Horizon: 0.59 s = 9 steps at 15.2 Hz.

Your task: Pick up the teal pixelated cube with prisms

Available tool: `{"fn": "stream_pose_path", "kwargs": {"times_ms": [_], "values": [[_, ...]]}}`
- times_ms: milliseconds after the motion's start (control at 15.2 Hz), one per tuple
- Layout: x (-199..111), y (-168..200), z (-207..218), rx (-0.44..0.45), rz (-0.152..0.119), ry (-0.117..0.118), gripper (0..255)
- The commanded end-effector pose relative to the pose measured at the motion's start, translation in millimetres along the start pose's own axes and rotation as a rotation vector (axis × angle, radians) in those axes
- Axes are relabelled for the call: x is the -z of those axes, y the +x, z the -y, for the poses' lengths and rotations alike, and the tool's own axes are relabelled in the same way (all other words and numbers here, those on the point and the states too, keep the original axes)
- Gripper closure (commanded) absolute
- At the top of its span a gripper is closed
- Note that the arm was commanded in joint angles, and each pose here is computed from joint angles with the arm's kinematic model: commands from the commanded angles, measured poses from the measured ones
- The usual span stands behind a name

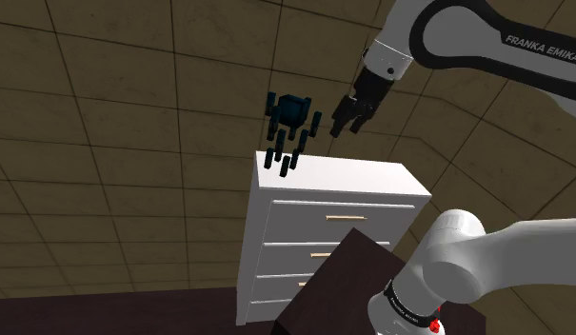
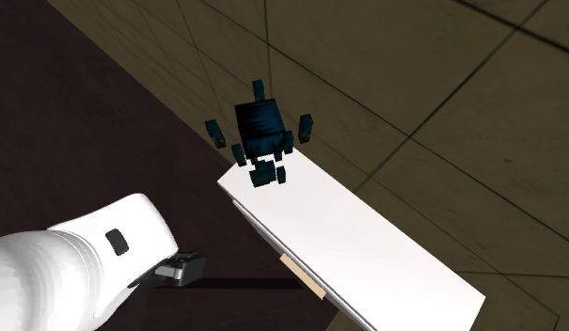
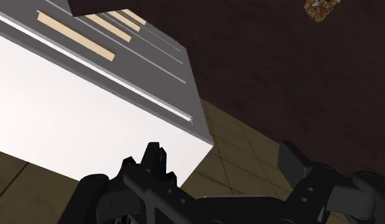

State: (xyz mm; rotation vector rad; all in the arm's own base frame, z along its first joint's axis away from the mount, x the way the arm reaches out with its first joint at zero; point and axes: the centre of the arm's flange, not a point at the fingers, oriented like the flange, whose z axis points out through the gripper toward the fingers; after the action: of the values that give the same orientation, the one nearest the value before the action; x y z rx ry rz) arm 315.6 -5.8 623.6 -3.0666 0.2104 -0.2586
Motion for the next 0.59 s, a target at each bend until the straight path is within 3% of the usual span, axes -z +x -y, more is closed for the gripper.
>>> {"fn": "stream_pose_path", "kwargs": {"times_ms": [0, 528], "values": [[0, 0, 0, 0.000, 0.000, 0.000, 0], [-17, 86, -54, 0.016, -0.015, -0.008, 0]]}}
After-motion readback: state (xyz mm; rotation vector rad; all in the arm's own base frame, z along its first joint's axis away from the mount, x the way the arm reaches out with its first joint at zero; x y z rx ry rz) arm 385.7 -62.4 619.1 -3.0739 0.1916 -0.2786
